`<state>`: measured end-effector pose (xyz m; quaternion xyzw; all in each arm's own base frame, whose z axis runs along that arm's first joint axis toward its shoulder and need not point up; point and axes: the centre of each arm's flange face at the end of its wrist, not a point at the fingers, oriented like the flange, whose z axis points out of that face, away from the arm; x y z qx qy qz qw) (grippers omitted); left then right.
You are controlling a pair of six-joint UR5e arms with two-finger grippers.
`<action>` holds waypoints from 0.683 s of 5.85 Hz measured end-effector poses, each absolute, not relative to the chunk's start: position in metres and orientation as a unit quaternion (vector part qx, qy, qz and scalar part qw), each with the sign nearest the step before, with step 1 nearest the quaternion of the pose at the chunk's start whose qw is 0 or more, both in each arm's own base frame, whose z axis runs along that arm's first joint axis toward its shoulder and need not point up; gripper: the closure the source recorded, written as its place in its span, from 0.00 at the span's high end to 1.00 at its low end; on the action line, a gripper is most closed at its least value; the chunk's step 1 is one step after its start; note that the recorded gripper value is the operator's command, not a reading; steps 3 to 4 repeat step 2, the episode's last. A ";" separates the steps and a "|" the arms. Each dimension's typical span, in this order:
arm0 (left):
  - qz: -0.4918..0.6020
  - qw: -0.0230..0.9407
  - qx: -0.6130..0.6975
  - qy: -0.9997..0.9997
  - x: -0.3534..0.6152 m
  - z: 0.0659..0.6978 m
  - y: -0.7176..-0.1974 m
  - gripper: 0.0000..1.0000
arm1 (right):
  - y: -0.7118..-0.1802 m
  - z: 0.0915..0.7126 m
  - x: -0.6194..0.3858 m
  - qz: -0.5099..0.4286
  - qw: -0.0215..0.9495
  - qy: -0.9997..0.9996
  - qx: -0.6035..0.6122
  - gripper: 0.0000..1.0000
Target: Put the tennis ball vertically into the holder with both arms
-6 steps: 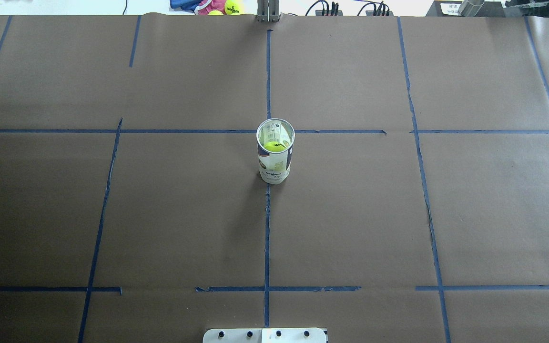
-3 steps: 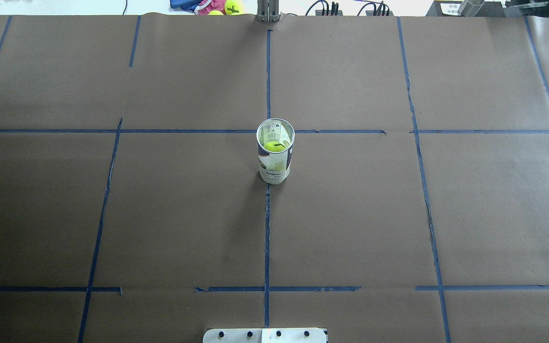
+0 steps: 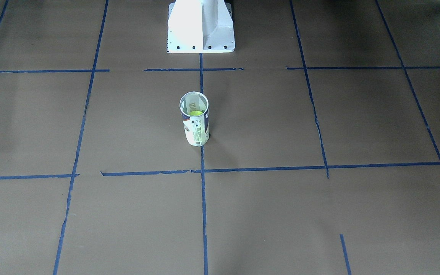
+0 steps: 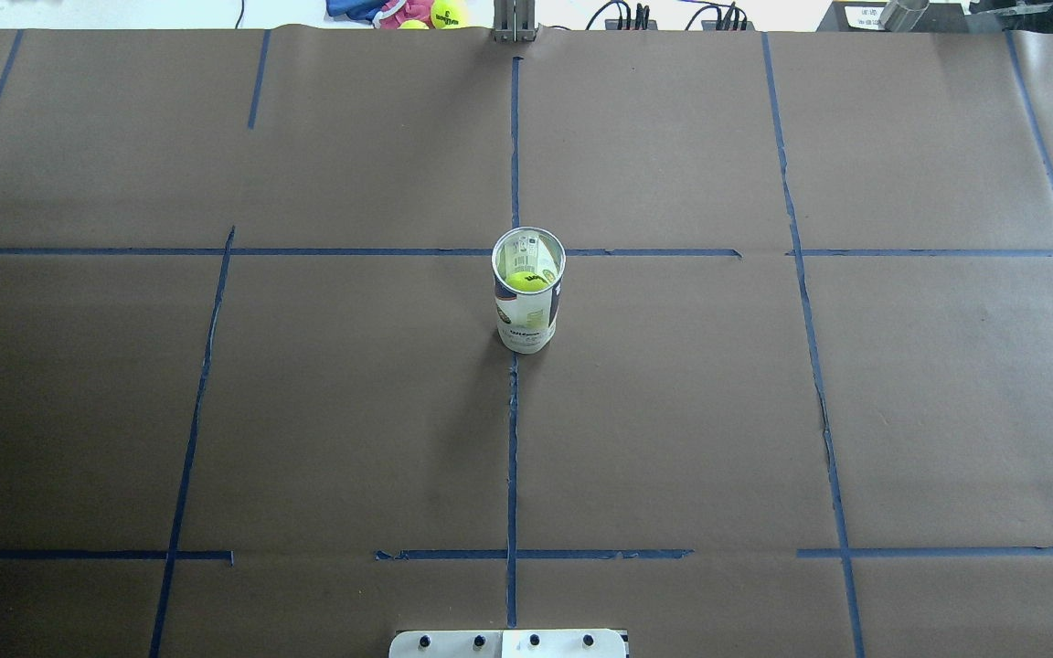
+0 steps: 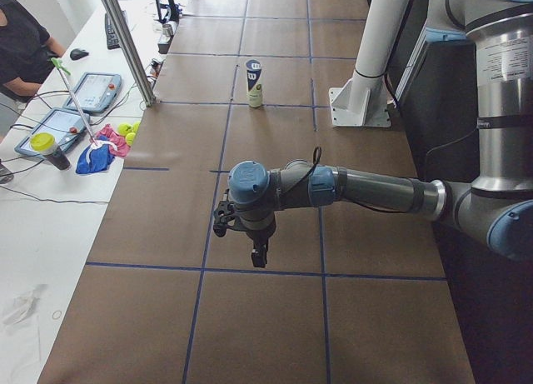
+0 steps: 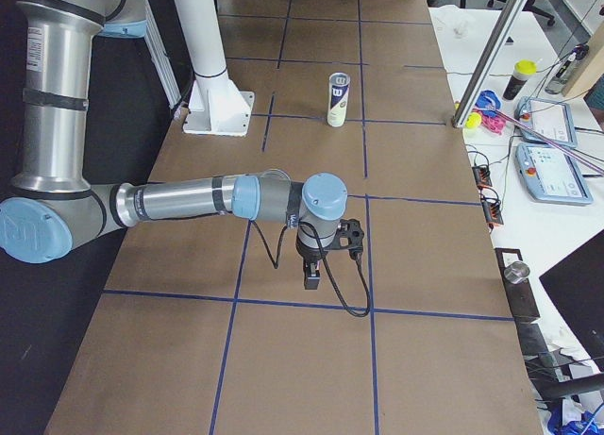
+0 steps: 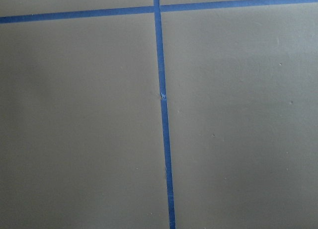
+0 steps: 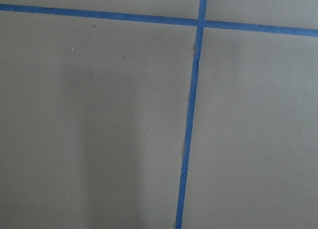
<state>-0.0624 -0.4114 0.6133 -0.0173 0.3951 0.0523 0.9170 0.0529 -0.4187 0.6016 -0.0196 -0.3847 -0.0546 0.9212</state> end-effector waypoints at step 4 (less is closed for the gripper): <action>0.050 0.916 -0.018 0.397 -0.063 0.621 -0.410 1.00 | -0.417 0.601 0.053 -0.054 0.921 -0.386 -0.020 1.00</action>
